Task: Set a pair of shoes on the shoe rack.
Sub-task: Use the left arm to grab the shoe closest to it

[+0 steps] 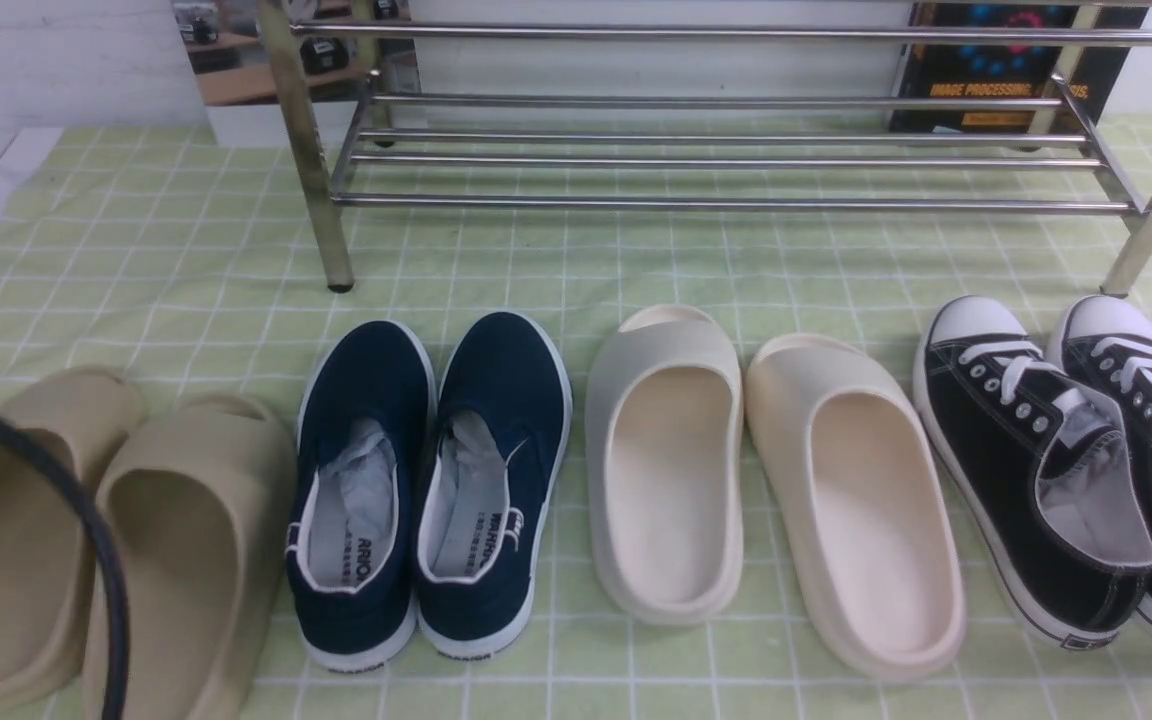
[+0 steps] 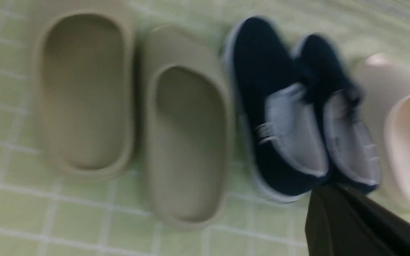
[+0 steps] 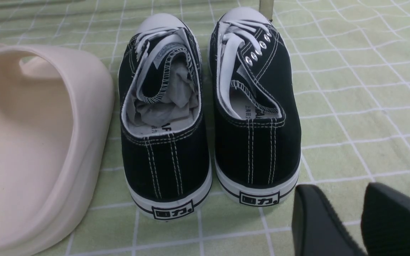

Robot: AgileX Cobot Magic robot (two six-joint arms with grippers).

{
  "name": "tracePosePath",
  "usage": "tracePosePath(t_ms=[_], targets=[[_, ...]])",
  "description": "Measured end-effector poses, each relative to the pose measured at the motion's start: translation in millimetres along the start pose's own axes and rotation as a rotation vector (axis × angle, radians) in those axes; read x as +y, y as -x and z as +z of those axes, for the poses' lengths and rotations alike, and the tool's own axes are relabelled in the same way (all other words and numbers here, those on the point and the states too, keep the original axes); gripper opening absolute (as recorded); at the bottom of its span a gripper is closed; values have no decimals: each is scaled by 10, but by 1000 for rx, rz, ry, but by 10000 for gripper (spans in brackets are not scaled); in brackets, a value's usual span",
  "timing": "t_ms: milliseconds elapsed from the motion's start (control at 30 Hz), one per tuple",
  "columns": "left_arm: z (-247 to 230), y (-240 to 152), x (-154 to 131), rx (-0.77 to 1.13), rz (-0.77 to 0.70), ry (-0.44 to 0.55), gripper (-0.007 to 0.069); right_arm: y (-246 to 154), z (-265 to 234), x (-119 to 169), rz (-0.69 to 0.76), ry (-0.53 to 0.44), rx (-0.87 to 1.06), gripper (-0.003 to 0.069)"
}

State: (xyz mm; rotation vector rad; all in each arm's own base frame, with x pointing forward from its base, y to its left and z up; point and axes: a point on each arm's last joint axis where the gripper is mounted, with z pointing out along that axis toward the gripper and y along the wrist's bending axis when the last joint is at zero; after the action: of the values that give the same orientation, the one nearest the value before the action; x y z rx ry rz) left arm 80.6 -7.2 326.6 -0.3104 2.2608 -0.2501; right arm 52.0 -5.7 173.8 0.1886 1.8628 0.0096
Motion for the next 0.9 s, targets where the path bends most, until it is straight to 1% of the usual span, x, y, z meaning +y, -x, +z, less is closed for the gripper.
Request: tracePosePath(t_ms=[33, 100, 133, 200, 267, 300, 367, 433, 500, 533, 567, 600, 700, 800, 833, 900], targets=[[24, 142, 17, 64, 40, 88, -13, 0, 0, 0, 0, 0, 0, 239], [104, 288, 8, 135, 72, 150, -13, 0, 0, 0, 0, 0, 0, 239], [159, 352, -16, 175, 91, 166, -13, 0, 0, 0, 0, 0, 0, 239], [274, 439, -94, 247, 127, 167, -13, 0, 0, 0, 0, 0, 0, 239], [470, 510, -240, 335, 185, 145, -13, 0, 0, 0, 0, 0, 0, 239], [488, 514, -252, 342, 190, 144, -13, 0, 0, 0, 0, 0, 0, 239], [737, 555, -424, 418, 246, 124, -13, 0, 0, 0, 0, 0, 0, 239], [934, 562, -528, 450, 248, 113, -11, 0, 0, 0, 0, 0, 0, 239], [1160, 547, -611, 487, 226, 104, 15, 0, 0, 0, 0, 0, 0, 239], [1248, 537, -638, 503, 213, 99, 50, 0, 0, 0, 0, 0, 0, 239], [1271, 532, -649, 505, 206, 94, 50, 0, 0, 0, 0, 0, 0, 239], [1455, 500, -694, 543, 177, 84, 111, 0, 0, 0, 0, 0, 0, 239], [1713, 451, -755, 567, 134, 60, 251, 0, 0, 0, 0, 0, 0, 239], [1953, 426, -781, 545, 122, 50, 371, 0, 0, 0, 0, 0, 0, 239], [2024, 411, -780, 545, 125, 54, 399, 0, 0, 0, 0, 0, 0, 239], [2147, 383, -779, 549, 124, 62, 430, 0, 0, 0, 0, 0, 0, 239]])
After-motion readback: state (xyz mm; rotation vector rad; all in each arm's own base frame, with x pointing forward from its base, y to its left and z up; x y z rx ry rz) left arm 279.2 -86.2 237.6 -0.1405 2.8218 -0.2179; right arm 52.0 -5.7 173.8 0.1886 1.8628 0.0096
